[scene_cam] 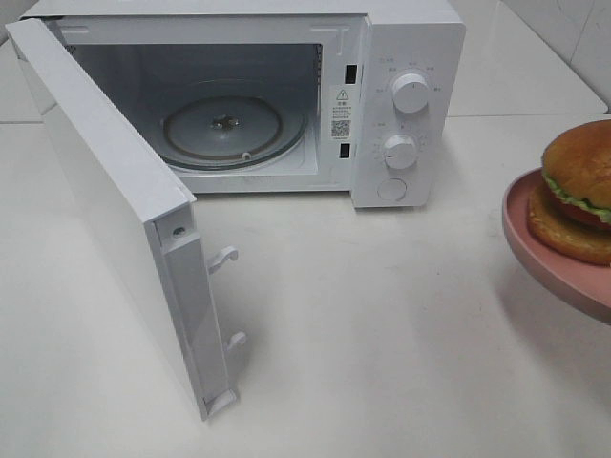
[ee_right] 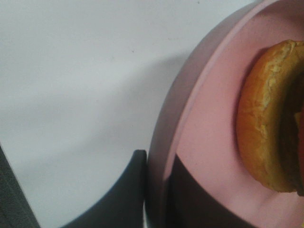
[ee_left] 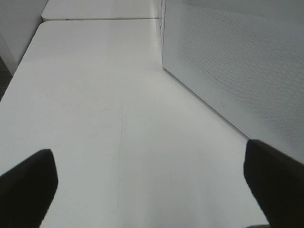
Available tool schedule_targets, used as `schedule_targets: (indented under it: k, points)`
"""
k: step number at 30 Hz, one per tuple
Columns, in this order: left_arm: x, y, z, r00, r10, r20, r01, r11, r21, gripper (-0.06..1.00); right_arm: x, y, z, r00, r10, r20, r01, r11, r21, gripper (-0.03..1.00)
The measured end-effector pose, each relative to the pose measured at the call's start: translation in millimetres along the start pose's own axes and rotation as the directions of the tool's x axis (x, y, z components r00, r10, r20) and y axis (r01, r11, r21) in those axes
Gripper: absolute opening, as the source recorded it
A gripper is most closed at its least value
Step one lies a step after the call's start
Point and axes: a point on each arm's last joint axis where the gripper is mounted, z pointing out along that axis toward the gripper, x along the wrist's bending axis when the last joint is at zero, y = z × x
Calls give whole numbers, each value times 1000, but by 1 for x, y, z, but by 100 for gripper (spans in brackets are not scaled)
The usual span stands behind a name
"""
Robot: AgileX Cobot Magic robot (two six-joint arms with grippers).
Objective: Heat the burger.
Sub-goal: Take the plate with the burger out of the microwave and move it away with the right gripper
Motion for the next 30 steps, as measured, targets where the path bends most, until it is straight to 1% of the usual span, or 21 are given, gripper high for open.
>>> schedule_targets:
  k: [3,5,8,10,11,12,13,14,15,16,17,18,19,20,21,23,25,26,27,29,30]
  points:
    - [0,0,0,1000,0,0,0,1000,0,99,-1,-1,0,999,31,6,-31,999,9,7]
    - [0,0,0,1000,0,0,0,1000,0,99,-4,-6,0,991,127,47,-129,990,59,7]
    - [0,0,0,1000,0,0,0,1000,0,99,-4,-7,0,988,146,56,-150,986,71,7]
    - [0,0,0,1000,0,0,0,1000,0,99,-5,-12,-1,962,260,84,-269,957,111,7]
    - [0,0,0,1000,0,0,0,1000,0,99,-5,-12,-1,962,260,84,-269,957,111,7]
    - [0,0,0,1000,0,0,0,1000,0,99,-5,-13,-1,954,288,89,-297,948,117,7]
    - [0,0,0,1000,0,0,0,1000,0,99,-4,-15,-1,934,344,99,-355,925,132,7]
    - [0,0,0,1000,0,0,0,1000,0,99,-4,-15,-1,934,344,99,-355,925,132,7]
    - [0,0,0,1000,0,0,0,1000,0,99,-4,-17,-2,913,392,110,-405,903,144,7]
    - [0,0,0,1000,0,0,0,1000,0,99,-4,-17,-2,913,392,110,-405,903,144,7]
    - [0,0,0,1000,0,0,0,1000,0,99,-4,-17,-2,902,416,118,-430,891,144,7]
    - [0,0,0,1000,0,0,0,1000,0,99,-4,-20,-3,879,457,136,-475,866,155,7]
    - [0,0,0,1000,0,0,0,1000,0,99,-4,-20,-3,879,457,136,-475,866,155,7]
    - [0,0,0,1000,0,0,0,1000,0,99,-5,-21,-3,858,488,158,-510,844,165,7]
    - [0,0,0,1000,0,0,0,1000,0,99,-5,-21,-3,858,488,158,-510,844,165,7]
    - [0,0,0,1000,0,0,0,1000,0,99,-5,-23,-3,822,538,186,-567,806,170,7]
    - [0,0,0,1000,0,0,0,1000,0,99,-5,-23,-3,812,551,192,-581,795,173,7]
    - [0,0,0,1000,0,0,0,1000,0,99,-5,-22,-1,791,577,204,-610,770,185,7]
    - [0,0,0,1000,0,0,0,1000,0,99,-5,-22,-1,791,577,204,-610,770,185,7]
    - [0,0,0,1000,0,0,0,1000,0,99,-5,-19,6,774,595,214,-632,741,225,7]
    - [0,0,0,1000,0,0,0,1000,0,99,-5,-19,6,774,595,214,-632,741,225,7]
